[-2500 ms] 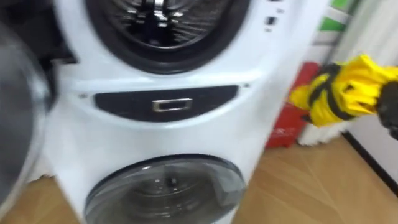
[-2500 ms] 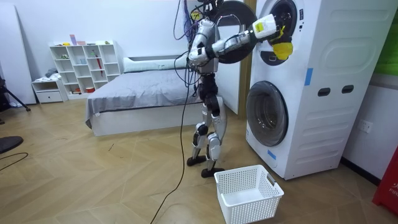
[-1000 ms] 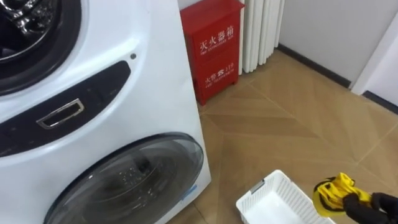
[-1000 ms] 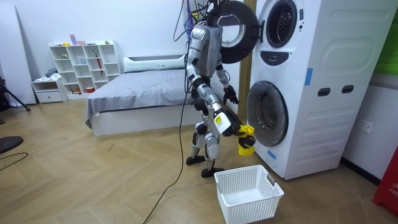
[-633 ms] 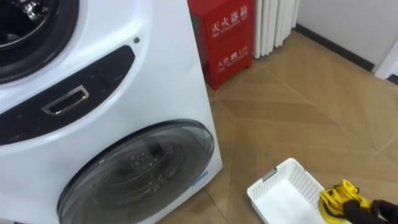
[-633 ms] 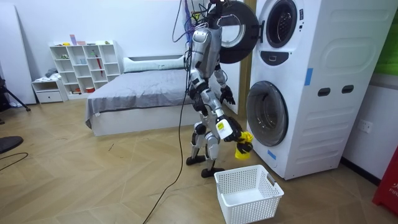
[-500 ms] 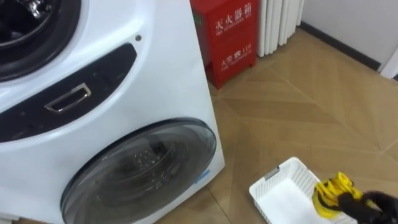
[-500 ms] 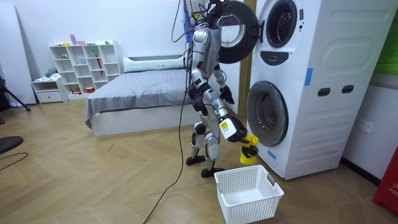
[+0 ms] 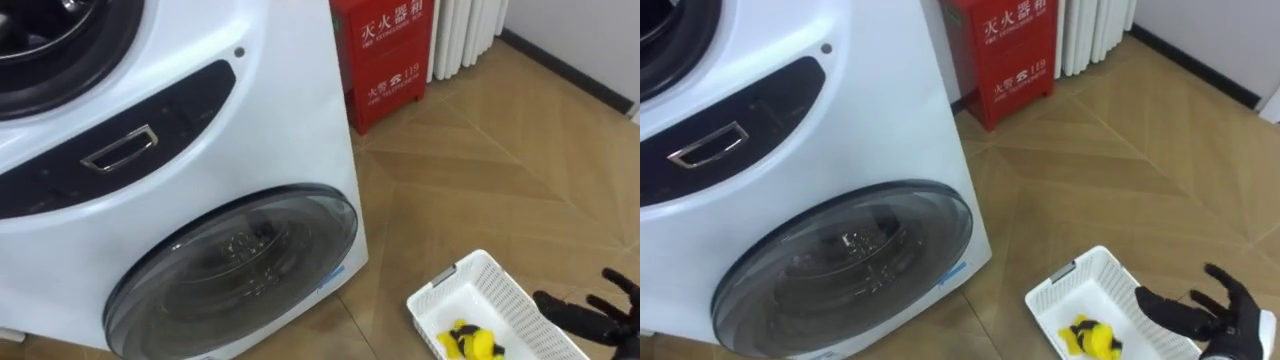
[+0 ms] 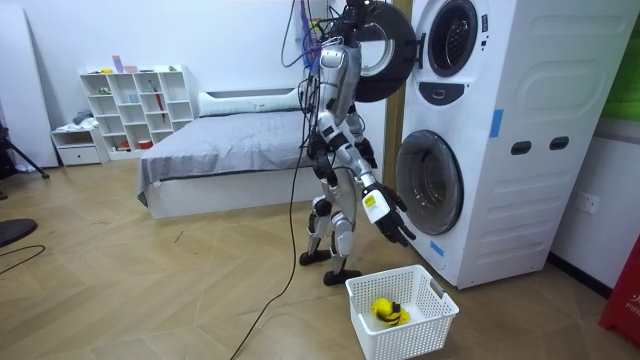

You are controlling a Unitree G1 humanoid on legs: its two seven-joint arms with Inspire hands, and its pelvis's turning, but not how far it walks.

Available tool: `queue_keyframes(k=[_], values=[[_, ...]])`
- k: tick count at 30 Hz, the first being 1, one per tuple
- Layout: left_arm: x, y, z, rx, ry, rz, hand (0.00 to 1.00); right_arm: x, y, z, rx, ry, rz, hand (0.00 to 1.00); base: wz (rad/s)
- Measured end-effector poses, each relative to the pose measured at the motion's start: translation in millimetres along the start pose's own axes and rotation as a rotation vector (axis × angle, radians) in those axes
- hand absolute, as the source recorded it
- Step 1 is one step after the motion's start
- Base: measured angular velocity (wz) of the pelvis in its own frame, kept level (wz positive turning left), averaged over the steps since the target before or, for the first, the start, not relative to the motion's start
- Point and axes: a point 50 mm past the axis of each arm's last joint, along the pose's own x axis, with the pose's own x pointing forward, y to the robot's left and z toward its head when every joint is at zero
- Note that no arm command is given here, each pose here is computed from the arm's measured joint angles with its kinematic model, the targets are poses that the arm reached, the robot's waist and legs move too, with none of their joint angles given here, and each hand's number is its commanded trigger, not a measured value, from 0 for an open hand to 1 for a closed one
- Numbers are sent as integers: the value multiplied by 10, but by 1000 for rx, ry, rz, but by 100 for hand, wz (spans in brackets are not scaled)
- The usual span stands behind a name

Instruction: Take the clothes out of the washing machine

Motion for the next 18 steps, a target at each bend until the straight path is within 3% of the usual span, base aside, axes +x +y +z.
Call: queue_keyframes(k=[13, 18], values=[[-17, 4, -53, -36, 7, 19, 0, -28, -102, -104, 76, 51, -41, 0, 13], [-71, 59, -213, -41, 28, 38, 0, -116, -262, -300, 45, 96, -69, 0, 27]])
